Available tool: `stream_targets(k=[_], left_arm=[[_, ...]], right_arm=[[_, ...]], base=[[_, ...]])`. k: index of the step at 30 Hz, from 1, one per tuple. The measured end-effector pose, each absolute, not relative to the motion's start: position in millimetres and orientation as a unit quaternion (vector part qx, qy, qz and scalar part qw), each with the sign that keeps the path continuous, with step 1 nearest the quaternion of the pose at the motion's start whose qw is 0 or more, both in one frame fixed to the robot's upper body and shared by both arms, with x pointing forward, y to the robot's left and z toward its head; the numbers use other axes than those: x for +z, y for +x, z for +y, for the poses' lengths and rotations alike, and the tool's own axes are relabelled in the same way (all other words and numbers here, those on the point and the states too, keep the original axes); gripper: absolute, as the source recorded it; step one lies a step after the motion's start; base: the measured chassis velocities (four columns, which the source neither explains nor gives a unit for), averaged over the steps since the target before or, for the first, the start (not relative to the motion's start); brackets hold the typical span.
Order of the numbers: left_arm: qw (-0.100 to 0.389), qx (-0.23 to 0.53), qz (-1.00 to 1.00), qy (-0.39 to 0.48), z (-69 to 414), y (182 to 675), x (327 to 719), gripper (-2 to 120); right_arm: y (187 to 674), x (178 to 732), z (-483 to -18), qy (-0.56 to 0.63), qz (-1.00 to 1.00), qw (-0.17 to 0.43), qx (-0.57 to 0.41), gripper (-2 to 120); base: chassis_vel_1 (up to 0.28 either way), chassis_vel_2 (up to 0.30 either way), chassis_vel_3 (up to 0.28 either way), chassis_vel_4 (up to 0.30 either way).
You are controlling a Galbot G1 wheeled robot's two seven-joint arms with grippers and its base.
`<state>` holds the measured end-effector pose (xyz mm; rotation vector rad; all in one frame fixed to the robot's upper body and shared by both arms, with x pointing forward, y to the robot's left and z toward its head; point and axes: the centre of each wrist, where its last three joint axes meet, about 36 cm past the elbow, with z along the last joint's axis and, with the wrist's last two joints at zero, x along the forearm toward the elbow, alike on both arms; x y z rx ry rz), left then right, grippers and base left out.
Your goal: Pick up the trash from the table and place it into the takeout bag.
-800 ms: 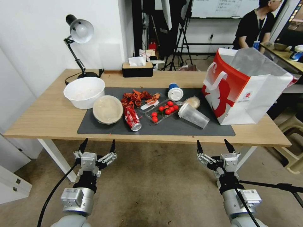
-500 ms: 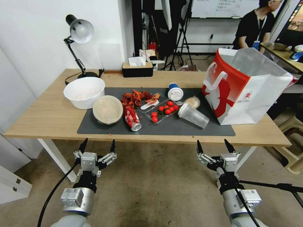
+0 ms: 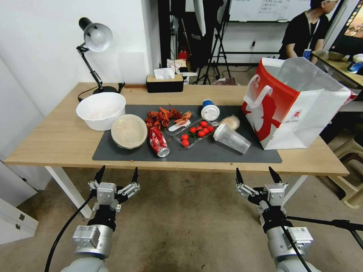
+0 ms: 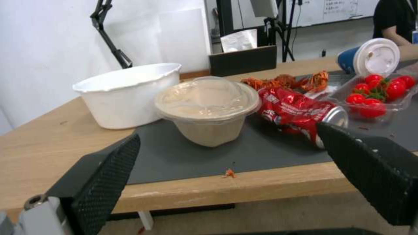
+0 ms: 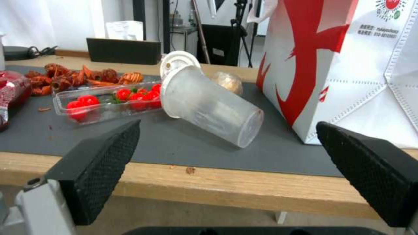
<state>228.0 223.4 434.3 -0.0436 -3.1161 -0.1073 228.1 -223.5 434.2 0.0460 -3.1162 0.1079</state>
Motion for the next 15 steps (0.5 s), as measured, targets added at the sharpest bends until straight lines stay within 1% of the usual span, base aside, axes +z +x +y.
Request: stream_targets(k=[4,8,9,11,12,14,15], left_arm=[[0.015,-0.027,-0.999,-0.010,227,228,438,100],[0.027,0.014,-0.999,0.010,246,225,465,100],[0.027,0.014,-0.999,0.010,246,225,465,100],[0.033,0.033,-0.999,0.015,254,223,479,100],[0.033,0.033,-0.999,0.015,254,223,479,100],[0.041,0.056,-0.997,0.018,263,220,495,100],[0.041,0.056,-0.997,0.018,263,220,495,100]], right_arm=[[231,436,-229,0.026,-0.999,0.019,0.034,100],[251,454,-267,0.097,-0.993,0.065,0.032,100],[251,454,-267,0.097,-0.993,0.065,0.032,100],[262,465,-284,0.131,-0.987,0.085,0.030,100],[262,465,-284,0.131,-0.987,0.085,0.030,100],[268,467,-291,0.145,-0.984,0.096,0.027,100],[268,467,-291,0.145,-0.984,0.096,0.027,100]], base=[[0.000,0.000,0.000,0.000],[0.000,0.000,0.000,0.000],[0.000,0.000,0.000,0.000],[0.000,0.000,0.000,0.000],[0.000,0.000,0.000,0.000],[0.000,0.000,0.000,0.000],[0.000,0.000,0.000,0.000]])
